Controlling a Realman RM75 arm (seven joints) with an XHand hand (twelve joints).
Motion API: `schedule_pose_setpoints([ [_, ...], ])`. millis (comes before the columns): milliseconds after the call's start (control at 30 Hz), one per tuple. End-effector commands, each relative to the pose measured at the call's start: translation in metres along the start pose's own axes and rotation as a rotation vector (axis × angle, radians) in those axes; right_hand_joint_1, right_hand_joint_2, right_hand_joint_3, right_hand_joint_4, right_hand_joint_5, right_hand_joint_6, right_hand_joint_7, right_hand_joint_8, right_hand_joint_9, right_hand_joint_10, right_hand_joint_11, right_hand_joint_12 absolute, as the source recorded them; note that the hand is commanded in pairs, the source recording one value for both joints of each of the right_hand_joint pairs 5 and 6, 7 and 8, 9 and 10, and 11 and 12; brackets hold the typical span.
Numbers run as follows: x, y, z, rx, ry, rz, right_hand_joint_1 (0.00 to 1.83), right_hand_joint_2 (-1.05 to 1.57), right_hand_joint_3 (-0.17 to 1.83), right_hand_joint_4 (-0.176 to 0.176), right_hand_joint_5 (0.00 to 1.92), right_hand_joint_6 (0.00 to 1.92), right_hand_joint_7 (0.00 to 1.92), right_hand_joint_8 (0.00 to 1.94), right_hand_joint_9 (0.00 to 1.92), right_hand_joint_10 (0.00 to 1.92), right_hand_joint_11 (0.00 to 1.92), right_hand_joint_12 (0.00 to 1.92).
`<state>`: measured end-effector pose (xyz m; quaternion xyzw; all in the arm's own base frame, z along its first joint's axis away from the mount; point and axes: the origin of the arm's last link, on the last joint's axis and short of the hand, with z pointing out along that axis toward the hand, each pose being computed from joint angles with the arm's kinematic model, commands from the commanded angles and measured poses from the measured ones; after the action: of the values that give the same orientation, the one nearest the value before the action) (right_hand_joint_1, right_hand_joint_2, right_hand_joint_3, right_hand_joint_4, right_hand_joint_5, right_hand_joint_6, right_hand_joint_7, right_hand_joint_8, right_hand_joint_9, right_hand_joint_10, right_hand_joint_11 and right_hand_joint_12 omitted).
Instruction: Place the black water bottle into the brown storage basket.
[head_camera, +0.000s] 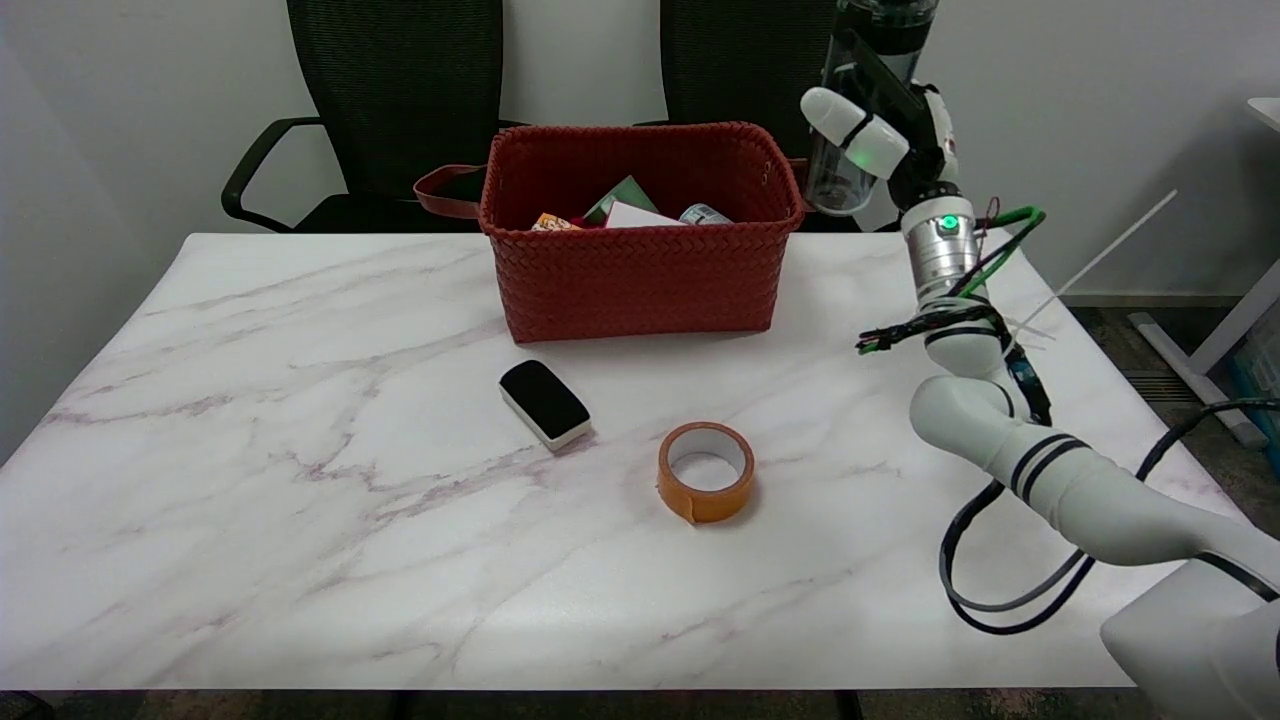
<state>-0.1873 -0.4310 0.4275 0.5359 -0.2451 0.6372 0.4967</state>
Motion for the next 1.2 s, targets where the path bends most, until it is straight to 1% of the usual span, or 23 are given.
schedule_pose_setpoints([
  [33, -0.057, -0.016, 0.041, 0.027, -0.119, -0.070, 1.05, 0.64, -0.17, 0.000, 0.81, 0.81, 1.31, 1.31, 1.22, 1.22, 0.89, 0.89],
  [233, -0.078, -0.018, 0.049, 0.045, -0.150, -0.209, 1.00, 0.62, -0.17, 0.000, 0.84, 0.84, 1.31, 1.31, 1.21, 1.21, 0.88, 0.88],
  [500, -0.098, -0.018, 0.056, 0.039, -0.149, -0.207, 0.98, 0.63, -0.17, 0.000, 0.88, 0.88, 1.33, 1.33, 1.22, 1.22, 0.87, 0.87],
  [667, -0.109, -0.023, 0.063, 0.061, -0.163, -0.246, 0.97, 0.65, -0.17, 0.000, 0.90, 0.90, 1.33, 1.33, 1.21, 1.21, 0.86, 0.86],
  [833, -0.128, -0.027, 0.068, 0.081, -0.193, -0.366, 0.95, 0.69, -0.17, 0.000, 0.93, 0.93, 1.34, 1.34, 1.21, 1.21, 0.84, 0.84],
  [900, -0.135, -0.025, 0.067, 0.079, -0.203, -0.451, 0.94, 0.69, -0.17, 0.000, 0.93, 0.93, 1.33, 1.33, 1.21, 1.21, 0.83, 0.83],
  [1000, -0.145, -0.021, 0.064, 0.066, -0.205, -0.525, 0.94, 0.68, -0.17, 0.000, 0.93, 0.93, 1.33, 1.33, 1.19, 1.19, 0.79, 0.79],
  [1200, -0.150, -0.017, 0.064, 0.053, -0.209, -0.611, 0.92, 0.67, -0.17, 0.000, 0.91, 0.91, 1.31, 1.31, 1.15, 1.15, 0.73, 0.73],
])
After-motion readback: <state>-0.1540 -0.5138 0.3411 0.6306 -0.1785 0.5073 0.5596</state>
